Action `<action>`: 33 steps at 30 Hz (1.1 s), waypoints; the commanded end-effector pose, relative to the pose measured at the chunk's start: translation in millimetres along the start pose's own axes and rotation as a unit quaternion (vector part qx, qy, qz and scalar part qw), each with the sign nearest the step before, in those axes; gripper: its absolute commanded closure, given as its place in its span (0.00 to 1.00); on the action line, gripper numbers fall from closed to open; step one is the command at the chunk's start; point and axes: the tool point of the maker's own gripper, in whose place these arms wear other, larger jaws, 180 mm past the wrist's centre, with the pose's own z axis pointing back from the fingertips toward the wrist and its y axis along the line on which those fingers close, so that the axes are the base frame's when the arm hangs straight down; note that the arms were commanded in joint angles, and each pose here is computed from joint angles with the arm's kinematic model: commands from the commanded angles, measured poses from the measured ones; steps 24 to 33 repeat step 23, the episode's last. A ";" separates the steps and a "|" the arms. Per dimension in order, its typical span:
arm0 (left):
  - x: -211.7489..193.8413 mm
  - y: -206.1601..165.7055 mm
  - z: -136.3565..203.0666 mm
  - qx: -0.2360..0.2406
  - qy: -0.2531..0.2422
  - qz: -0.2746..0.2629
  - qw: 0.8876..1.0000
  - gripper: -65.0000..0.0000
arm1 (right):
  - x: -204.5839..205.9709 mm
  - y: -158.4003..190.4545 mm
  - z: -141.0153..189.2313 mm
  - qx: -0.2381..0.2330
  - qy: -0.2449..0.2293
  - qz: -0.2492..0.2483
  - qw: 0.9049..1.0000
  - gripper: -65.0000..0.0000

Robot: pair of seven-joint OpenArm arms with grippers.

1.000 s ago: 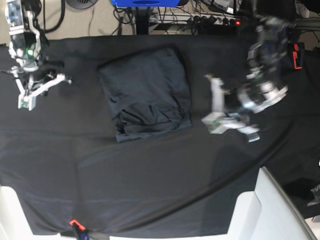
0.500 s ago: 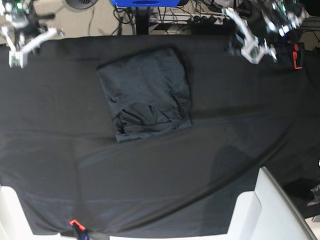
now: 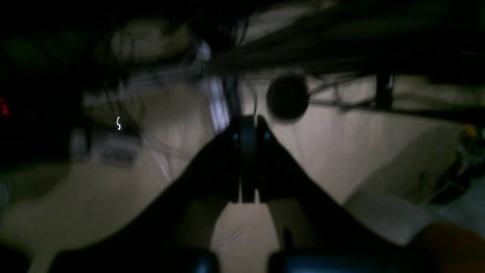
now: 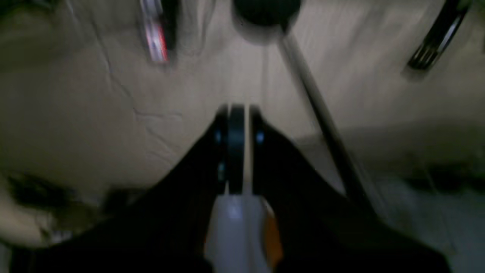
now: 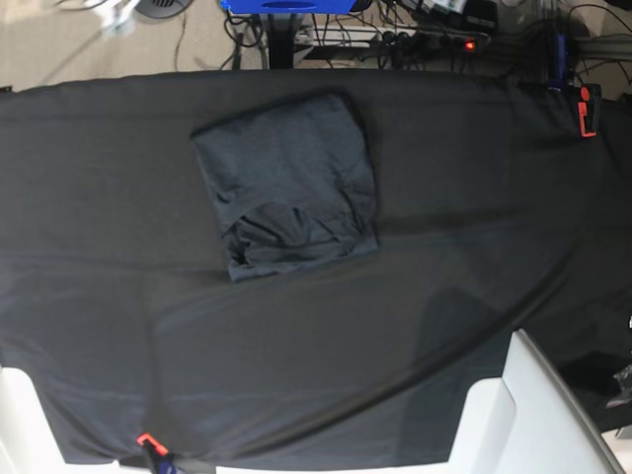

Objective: Fold the T-shirt properly

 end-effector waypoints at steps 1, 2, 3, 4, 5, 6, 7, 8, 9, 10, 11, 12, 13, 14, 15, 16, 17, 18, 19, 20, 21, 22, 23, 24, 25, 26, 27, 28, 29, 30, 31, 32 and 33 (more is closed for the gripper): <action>-2.2 9.3 1.6 0.002 0.013 -0.006 1.000 1.00 | -4.8 1.6 -10.2 -0.007 0.009 0.013 1.000 0.96; -7.2 7.6 -5.2 -0.003 0.042 -0.013 0.999 1.00 | -13.1 5.5 -25.0 -0.015 0.025 0.028 0.999 0.96; -6.8 4.1 -12.3 -0.010 0.062 -0.024 0.998 1.00 | -18.1 6.4 -37.8 -0.025 0.035 0.043 0.998 0.96; 2.0 -2.9 -22.6 -0.026 0.069 -0.044 0.996 1.00 | -22.2 7.0 -49.3 -0.038 0.040 0.065 0.996 0.96; 2.6 -7.1 -26.6 -0.035 0.080 -0.056 0.995 1.00 | -26.6 5.5 -56.6 -0.050 0.042 0.087 0.994 0.96; 1.1 -8.0 -28.8 -0.036 0.092 -0.067 0.993 1.00 | -26.4 7.1 -61.1 -0.058 0.034 0.110 0.992 0.96; 2.5 -8.7 -32.4 -0.035 0.098 -0.082 0.991 1.00 | -26.0 13.5 -63.2 -0.060 0.017 0.133 0.989 0.96; 8.5 -8.6 -38.1 -0.030 0.097 -0.103 0.990 1.00 | -27.6 17.2 -63.5 -0.060 -0.003 0.155 0.986 0.96; 14.7 -7.8 -42.7 -0.022 0.091 -0.119 0.989 1.00 | -10.2 32.3 -62.6 -0.046 -0.049 0.163 0.984 0.96; 21.0 -3.7 -45.5 -0.009 0.084 -0.128 0.988 1.00 | -2.5 39.3 -61.3 -0.038 -0.078 0.164 0.983 0.96; 23.1 0.1 -46.3 0.003 0.081 -0.135 0.988 1.00 | 0.3 42.0 -60.2 -0.034 -0.095 0.162 0.982 0.96; 25.3 5.4 -46.2 0.015 0.079 -0.144 0.986 1.00 | -2.4 44.1 -59.5 -0.031 -0.102 0.161 0.981 0.96; 26.3 11.2 -45.2 0.028 0.079 -0.154 0.985 1.00 | -3.8 44.4 -58.8 -0.030 -0.109 0.158 0.981 0.96; 27.6 15.4 -44.6 0.038 0.077 -0.160 0.983 1.00 | -5.7 44.1 -58.4 -0.030 -0.113 0.152 0.982 0.96; 29.3 18.3 -44.8 0.045 0.076 -0.166 0.982 1.00 | -4.3 43.9 -57.8 -0.029 -0.119 0.141 0.982 0.96; 30.1 22.7 -43.2 0.052 0.076 -0.170 0.981 1.00 | -1.0 46.9 -57.0 -0.026 -0.127 0.130 0.983 0.96; 30.5 29.1 -39.8 0.058 0.077 -0.172 0.980 1.00 | 5.0 49.0 -56.2 -0.024 -0.135 0.119 0.983 0.96; 31.5 32.6 -38.2 0.062 0.077 -0.175 0.980 1.00 | 10.2 51.1 -55.3 -0.023 -0.142 0.107 0.984 0.96; 33.4 34.8 -37.5 0.063 0.075 -0.176 0.979 1.00 | 12.0 50.2 -55.0 -0.024 -0.144 0.096 0.985 0.96; 33.5 35.6 -37.0 0.064 0.076 -0.176 0.979 1.00 | 13.4 49.6 -54.9 -0.025 -0.145 0.087 0.985 0.96; 33.9 36.0 -37.0 0.065 0.075 -0.175 0.980 1.00 | 14.4 49.0 -54.8 -0.025 -0.146 0.080 0.986 0.96; 32.7 36.2 -36.4 0.066 0.076 -0.174 0.980 1.00 | 15.3 48.4 -54.8 -0.026 -0.146 0.077 0.986 0.96; 32.5 36.3 -36.4 0.066 0.076 -0.174 0.980 1.00 | 16.2 47.2 -54.8 -0.027 -0.147 0.077 0.986 0.96; 32.5 36.3 -36.4 0.066 0.076 -0.174 0.980 1.00 | 16.2 47.2 -54.8 -0.027 -0.147 0.077 0.986 0.96; 32.5 36.3 -36.4 0.066 0.076 -0.174 0.980 1.00 | 16.2 47.2 -54.8 -0.027 -0.147 0.077 0.986 0.96; 32.5 36.3 -36.4 0.066 0.076 -0.174 0.980 1.00 | 16.2 47.2 -54.8 -0.027 -0.147 0.077 0.986 0.96; 32.5 36.3 -36.4 0.066 0.076 -0.174 0.980 1.00 | 16.2 47.2 -54.8 -0.027 -0.147 0.077 0.986 0.96; 32.5 36.3 -36.4 0.066 0.076 -0.174 0.980 1.00 | 16.2 47.2 -54.8 -0.027 -0.147 0.077 0.986 0.96; 32.5 36.3 -36.4 0.066 0.076 -0.174 0.980 1.00 | 16.2 47.2 -54.8 -0.027 -0.147 0.077 0.986 0.96; 32.5 36.3 -36.4 0.066 0.076 -0.174 0.980 1.00 | 16.2 47.2 -54.8 -0.027 -0.147 0.077 0.986 0.96; 32.5 36.3 -36.4 0.066 0.076 -0.174 0.980 1.00 | 16.2 47.2 -54.8 -0.027 -0.147 0.077 0.986 0.96; 32.5 36.3 -36.4 0.066 0.076 -0.174 0.980 1.00 | 16.2 47.2 -54.8 -0.027 -0.147 0.077 0.986 0.96; 32.5 36.3 -36.4 0.066 0.076 -0.174 0.980 1.00 | 16.2 47.2 -54.8 -0.027 -0.147 0.077 0.986 0.96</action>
